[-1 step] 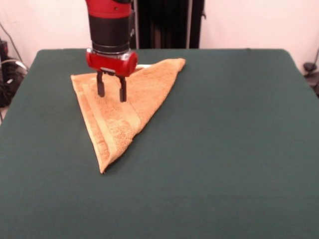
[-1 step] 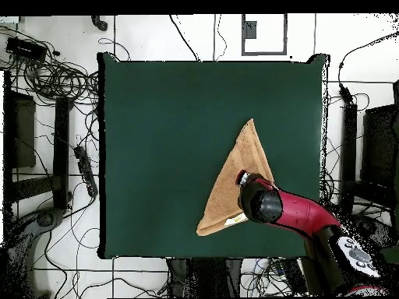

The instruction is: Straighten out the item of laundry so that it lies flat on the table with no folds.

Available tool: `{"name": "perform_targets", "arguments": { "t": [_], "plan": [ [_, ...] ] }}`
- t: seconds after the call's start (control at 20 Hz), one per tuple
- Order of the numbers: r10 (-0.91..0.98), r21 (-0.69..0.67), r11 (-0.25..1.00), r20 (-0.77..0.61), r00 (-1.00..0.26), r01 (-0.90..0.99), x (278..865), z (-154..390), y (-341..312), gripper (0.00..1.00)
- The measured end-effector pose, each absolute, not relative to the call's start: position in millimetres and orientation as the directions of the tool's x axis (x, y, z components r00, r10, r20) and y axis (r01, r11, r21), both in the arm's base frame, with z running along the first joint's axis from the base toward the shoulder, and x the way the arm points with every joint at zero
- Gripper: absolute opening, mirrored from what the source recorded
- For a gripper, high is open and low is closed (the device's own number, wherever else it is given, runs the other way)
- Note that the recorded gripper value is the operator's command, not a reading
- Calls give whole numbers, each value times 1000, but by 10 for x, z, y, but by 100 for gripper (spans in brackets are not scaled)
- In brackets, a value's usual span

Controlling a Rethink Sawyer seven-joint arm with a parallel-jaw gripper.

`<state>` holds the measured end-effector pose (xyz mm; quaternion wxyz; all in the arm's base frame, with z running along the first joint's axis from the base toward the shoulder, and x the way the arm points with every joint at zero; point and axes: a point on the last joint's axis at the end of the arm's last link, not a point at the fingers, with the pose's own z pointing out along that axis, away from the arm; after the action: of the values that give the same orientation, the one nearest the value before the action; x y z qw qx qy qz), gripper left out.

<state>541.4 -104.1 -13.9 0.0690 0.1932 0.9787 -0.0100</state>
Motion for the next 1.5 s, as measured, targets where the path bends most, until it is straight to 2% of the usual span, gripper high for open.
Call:
{"name": "perform_targets", "arguments": {
  "t": [0.35, 1.5],
  "plan": [
    [380, 13, 925, -102, -919, 380, 5313, -324, -980, 100],
    [382, 12, 924, -106, -918, 383, 5338, -333, -1007, 100]
  ]
}}
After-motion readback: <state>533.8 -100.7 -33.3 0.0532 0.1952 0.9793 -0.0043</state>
